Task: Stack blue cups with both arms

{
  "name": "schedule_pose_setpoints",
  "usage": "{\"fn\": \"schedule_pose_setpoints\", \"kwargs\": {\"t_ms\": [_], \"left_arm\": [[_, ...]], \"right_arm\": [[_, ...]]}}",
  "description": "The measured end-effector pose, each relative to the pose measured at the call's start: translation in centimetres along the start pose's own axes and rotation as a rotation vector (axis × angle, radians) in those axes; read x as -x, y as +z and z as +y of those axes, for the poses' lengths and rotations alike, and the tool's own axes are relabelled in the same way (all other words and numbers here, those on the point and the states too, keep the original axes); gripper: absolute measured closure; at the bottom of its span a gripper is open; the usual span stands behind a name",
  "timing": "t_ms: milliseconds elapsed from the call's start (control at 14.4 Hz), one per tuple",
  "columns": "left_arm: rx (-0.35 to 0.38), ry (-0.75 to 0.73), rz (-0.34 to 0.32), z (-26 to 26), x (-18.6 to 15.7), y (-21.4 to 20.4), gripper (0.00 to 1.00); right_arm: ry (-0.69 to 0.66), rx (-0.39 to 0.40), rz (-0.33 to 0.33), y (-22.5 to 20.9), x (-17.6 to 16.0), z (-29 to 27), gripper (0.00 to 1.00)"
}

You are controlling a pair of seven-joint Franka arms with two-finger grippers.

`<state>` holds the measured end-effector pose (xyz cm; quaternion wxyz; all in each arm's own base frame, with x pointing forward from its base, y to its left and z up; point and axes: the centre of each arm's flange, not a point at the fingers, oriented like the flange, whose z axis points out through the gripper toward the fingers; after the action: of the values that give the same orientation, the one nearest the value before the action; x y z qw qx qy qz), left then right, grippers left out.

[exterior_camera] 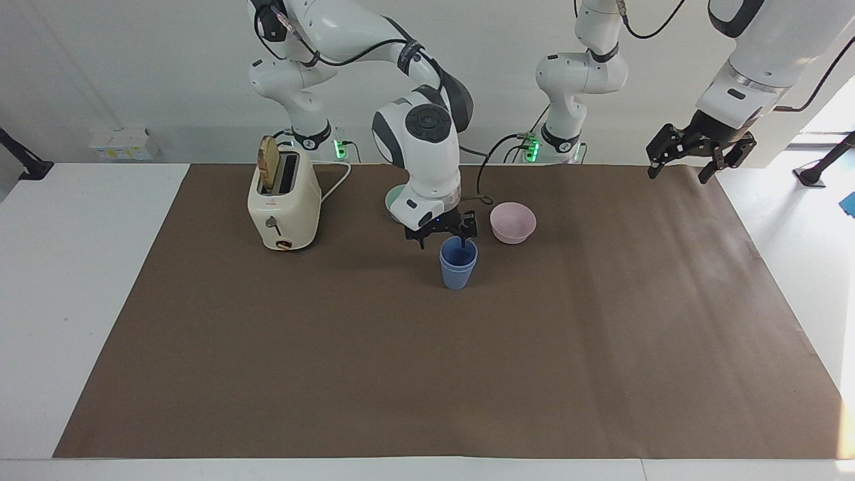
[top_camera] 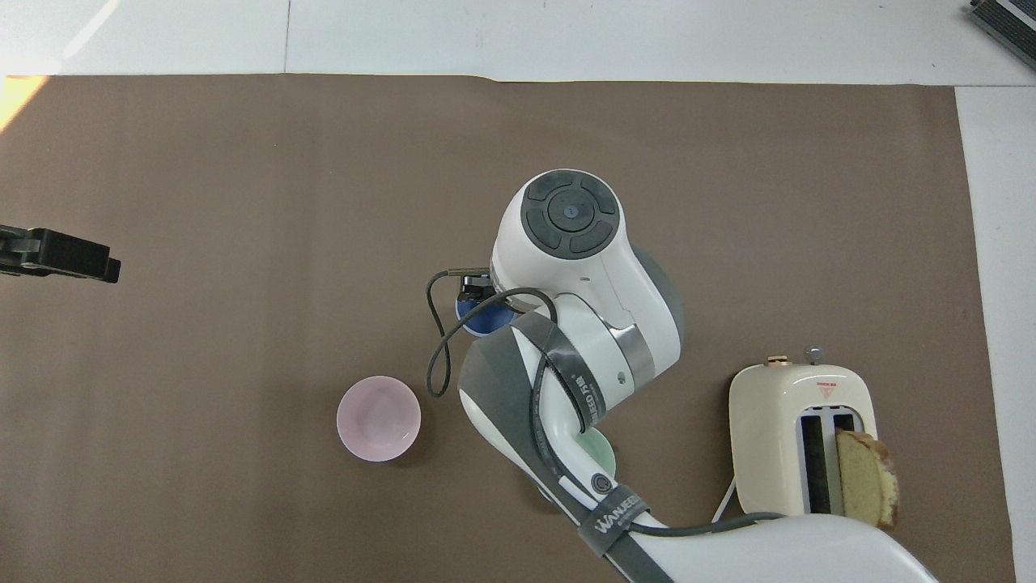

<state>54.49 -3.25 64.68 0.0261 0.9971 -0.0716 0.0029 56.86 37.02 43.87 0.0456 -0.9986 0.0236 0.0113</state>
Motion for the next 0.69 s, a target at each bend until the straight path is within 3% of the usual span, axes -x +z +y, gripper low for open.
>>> {"fn": "schedule_pose_setpoints", "kwargs": {"t_ms": [278, 694], "left_arm": [[0.0, 0.0, 0.0, 0.0, 0.0, 0.0, 0.0], [0.0, 0.0, 0.0, 0.0, 0.0, 0.0, 0.0]], "right_arm": [[0.005, 0.074, 0.029, -5.0, -0.2, 2.6, 0.0], [0.14, 0.048, 0.103, -16.7, -1.4, 13.9, 0.0]]}}
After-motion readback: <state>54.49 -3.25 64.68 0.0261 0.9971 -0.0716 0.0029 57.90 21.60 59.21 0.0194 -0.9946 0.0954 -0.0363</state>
